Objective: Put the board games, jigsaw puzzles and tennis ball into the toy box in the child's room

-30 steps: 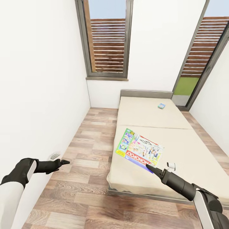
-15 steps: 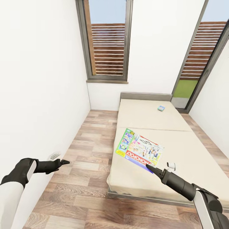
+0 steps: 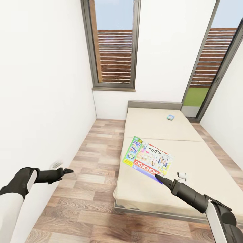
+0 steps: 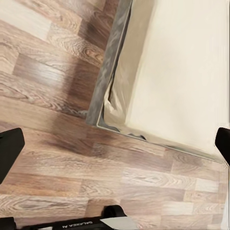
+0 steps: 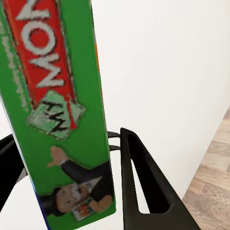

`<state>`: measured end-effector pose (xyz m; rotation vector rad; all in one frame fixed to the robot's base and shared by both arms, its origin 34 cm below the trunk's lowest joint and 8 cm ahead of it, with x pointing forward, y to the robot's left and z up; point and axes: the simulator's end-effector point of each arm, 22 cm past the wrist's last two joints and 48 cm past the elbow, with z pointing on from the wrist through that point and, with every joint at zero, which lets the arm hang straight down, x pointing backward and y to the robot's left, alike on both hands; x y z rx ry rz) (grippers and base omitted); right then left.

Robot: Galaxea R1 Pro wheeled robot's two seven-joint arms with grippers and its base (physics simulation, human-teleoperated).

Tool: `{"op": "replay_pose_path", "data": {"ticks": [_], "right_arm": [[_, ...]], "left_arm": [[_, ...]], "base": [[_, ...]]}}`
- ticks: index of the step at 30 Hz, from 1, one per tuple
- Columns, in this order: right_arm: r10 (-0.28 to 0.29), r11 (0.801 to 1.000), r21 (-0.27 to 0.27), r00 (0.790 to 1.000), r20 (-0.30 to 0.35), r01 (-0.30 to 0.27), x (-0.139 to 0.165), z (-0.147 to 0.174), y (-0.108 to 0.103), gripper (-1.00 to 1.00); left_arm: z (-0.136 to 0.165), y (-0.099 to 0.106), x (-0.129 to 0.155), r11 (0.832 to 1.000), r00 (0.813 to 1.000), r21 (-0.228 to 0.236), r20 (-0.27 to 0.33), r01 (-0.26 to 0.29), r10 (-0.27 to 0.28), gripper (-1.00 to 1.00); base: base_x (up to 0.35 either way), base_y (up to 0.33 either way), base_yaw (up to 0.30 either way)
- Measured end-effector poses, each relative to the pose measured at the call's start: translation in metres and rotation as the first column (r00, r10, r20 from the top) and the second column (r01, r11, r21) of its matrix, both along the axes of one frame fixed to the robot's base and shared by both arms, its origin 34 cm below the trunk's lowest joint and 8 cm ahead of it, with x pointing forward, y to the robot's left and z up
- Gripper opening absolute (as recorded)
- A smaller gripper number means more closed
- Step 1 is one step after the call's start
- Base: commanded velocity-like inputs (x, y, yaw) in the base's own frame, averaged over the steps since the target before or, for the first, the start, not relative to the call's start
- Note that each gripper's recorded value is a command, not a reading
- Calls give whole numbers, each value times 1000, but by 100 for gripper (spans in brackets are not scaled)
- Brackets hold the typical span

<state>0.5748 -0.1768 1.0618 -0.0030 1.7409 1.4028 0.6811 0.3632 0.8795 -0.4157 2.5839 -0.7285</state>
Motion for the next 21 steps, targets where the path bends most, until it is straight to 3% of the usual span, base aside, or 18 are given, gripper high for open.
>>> {"op": "replay_pose_path", "data": {"ticks": [3,9,15,21], "right_arm": [[0,1000,-2,1000,4,0,0,2,-1,-100],[0,1000,-6,1000,13,0,-1,6,-2,-100],[-4,1000,-5,1000,22,4,-2,11,-6,-100],[-20,1000,-1,999,32,20,-1,17,-13,-100]], "left_arm": [[8,-2,2,1000,1000,-25,17,4,-3,100],[34,-10,4,992,996,-119,79,44,-35,100],[67,-13,2,969,985,-224,157,101,-67,100],[94,-2,-2,952,974,-276,213,133,-74,100]], "base": [[0,0,0],[0,0,0],[0,0,0],[0,0,0]]}}
